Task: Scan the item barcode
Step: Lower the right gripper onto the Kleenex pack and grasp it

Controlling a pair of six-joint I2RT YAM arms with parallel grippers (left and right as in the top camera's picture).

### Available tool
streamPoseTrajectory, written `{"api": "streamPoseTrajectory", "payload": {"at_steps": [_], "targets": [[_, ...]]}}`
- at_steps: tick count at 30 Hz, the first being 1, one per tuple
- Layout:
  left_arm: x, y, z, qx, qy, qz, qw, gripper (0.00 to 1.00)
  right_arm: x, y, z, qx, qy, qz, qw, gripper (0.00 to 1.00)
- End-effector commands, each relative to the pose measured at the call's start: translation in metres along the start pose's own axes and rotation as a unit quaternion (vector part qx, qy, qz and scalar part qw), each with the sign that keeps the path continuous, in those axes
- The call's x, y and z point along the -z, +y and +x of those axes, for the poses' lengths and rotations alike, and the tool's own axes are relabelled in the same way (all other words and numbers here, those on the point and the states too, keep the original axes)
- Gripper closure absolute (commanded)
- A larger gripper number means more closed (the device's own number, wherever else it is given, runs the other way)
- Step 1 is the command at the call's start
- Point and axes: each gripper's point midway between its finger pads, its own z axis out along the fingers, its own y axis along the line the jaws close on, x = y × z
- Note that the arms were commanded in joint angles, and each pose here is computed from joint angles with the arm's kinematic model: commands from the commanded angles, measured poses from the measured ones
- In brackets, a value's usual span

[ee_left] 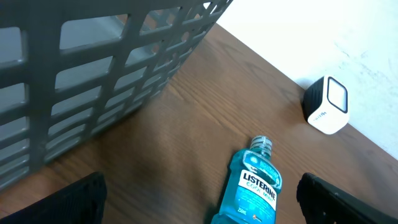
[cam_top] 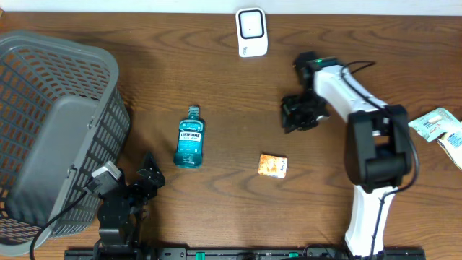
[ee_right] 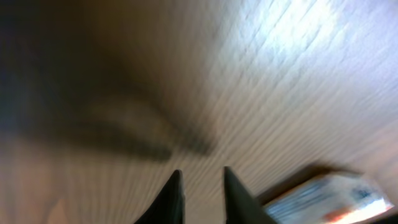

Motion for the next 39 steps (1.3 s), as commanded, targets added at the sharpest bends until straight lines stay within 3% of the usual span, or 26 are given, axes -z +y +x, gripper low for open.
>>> {"api": "streamPoseTrajectory", "payload": {"at_steps": [1, 4, 7, 9, 11, 14, 15, 17, 18, 19, 24, 26, 28, 30, 32, 37, 39], "targets": [[-0.001, 0.007, 0.005, 0.0, 0.005, -0.013, 1.0, 0.02, 0.071, 0.005, -0.013, 0.113, -0.033, -0.085, 0.989, 0.91], [-0.001, 0.007, 0.005, 0.0, 0.005, -0.013, 1.0, 0.02, 0.116, -0.004, -0.018, 0.175, -0.066, -0.124, 0.974, 0.9], [-0.001, 0.007, 0.005, 0.0, 0.005, -0.013, 1.0, 0.02, 0.159, -0.018, -0.012, 0.293, -0.108, -0.156, 0.937, 0.85], [-0.001, 0.007, 0.005, 0.0, 0.005, -0.013, 1.0, 0.02, 0.178, -0.03, 0.0, 0.399, -0.136, -0.157, 0.893, 0.66], [-0.001, 0.007, 0.005, 0.0, 0.005, -0.013, 1.0, 0.02, 0.187, -0.044, 0.014, 0.493, -0.15, -0.141, 0.846, 0.56], [-0.001, 0.007, 0.005, 0.0, 0.005, -0.013, 1.0, 0.02, 0.187, -0.062, 0.036, 0.597, -0.146, -0.11, 0.781, 0.62], [-0.001, 0.007, 0.005, 0.0, 0.005, -0.013, 1.0, 0.02, 0.185, -0.065, 0.041, 0.618, -0.142, -0.102, 0.766, 0.66], [-0.001, 0.007, 0.005, 0.0, 0.005, -0.013, 1.0, 0.02, 0.178, -0.069, 0.05, 0.652, -0.132, -0.088, 0.741, 0.66], [-0.001, 0.007, 0.005, 0.0, 0.005, -0.013, 1.0, 0.02, 0.176, -0.068, 0.052, 0.659, -0.133, -0.083, 0.736, 0.52], [-0.001, 0.007, 0.005, 0.0, 0.005, -0.013, 1.0, 0.02, 0.174, -0.065, 0.051, 0.663, -0.141, -0.079, 0.731, 0.01], [-0.001, 0.007, 0.005, 0.0, 0.005, -0.013, 1.0, 0.02, 0.175, -0.054, 0.035, 0.663, -0.194, -0.053, 0.721, 0.01], [-0.001, 0.007, 0.005, 0.0, 0.005, -0.013, 1.0, 0.02, 0.171, -0.054, 0.04, 0.69, -0.183, -0.058, 0.698, 0.02], [-0.001, 0.007, 0.005, 0.0, 0.005, -0.013, 1.0, 0.02, 0.161, -0.055, 0.052, 0.748, -0.158, -0.066, 0.641, 0.11], [-0.001, 0.007, 0.005, 0.0, 0.005, -0.013, 1.0, 0.02, 0.14, -0.06, 0.072, 0.821, -0.114, -0.093, 0.551, 0.19], [-0.001, 0.007, 0.005, 0.0, 0.005, -0.013, 1.0, 0.02, 0.123, -0.059, 0.077, 0.837, -0.099, -0.114, 0.526, 0.14], [-0.001, 0.007, 0.005, 0.0, 0.005, -0.013, 1.0, 0.02, 0.073, -0.058, 0.057, 0.839, -0.105, -0.109, 0.523, 0.21], [-0.001, 0.007, 0.005, 0.0, 0.005, -0.013, 1.0, 0.02, 0.051, -0.062, 0.05, 0.839, -0.107, -0.11, 0.522, 0.35]]}}
